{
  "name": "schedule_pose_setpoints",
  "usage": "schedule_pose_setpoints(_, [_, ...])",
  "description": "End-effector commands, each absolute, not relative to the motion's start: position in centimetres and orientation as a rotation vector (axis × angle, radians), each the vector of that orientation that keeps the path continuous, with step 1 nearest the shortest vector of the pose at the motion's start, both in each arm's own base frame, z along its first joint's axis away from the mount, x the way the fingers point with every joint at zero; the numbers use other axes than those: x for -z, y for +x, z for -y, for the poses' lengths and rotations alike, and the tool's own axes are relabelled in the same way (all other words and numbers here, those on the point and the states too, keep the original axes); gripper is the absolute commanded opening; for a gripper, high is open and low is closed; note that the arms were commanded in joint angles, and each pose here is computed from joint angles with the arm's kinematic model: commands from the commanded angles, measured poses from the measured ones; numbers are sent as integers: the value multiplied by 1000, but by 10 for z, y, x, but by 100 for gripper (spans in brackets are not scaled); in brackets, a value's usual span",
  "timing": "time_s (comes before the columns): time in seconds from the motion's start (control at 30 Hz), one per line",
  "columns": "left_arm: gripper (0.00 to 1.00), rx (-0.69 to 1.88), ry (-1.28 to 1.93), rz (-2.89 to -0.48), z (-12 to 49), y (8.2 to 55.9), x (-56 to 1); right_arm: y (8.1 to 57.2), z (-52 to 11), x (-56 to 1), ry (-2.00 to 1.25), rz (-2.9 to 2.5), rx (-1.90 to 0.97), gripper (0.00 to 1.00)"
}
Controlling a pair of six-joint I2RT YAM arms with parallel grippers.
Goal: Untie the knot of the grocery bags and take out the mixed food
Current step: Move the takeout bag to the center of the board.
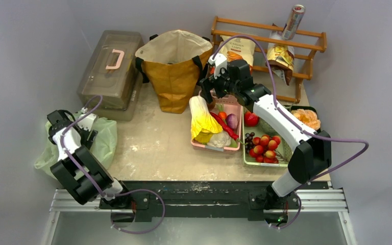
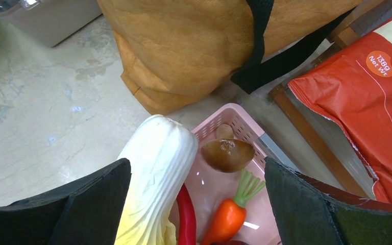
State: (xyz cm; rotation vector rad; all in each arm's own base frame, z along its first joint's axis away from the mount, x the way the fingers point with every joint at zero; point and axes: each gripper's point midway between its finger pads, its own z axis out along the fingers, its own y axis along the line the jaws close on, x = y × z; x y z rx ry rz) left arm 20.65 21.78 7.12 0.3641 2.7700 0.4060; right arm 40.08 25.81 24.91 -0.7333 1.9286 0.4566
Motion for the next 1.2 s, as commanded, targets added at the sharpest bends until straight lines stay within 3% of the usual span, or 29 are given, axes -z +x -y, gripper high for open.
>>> schedule_pose_setpoints(0.0, [69,-656,429,-2567,-249,226,-118,406,-254,-272,-706,-1876,-429,99])
schedule_pose_setpoints(0.17, [71,-197,663,-2401,-150,209,-182,404,-251,-274,-704,-1874,-417,99])
schedule_pose_setpoints(0.4, [73,122,868,-2163,-58,196,-256,400,-250,-275,-712,-1864,-423,99])
schedule_pose_setpoints(0.73, [77,259,1051,-1657,60,315,-380,400,-252,-287,-706,-1838,-432,99])
schedule_pose_setpoints(0.97, [76,243,1213,-1537,97,417,-392,397,-244,-292,-708,-1816,-396,99])
schedule_pose_setpoints(1.17, [75,297,1358,-1507,150,448,-373,394,-248,-286,-712,-1826,-431,99])
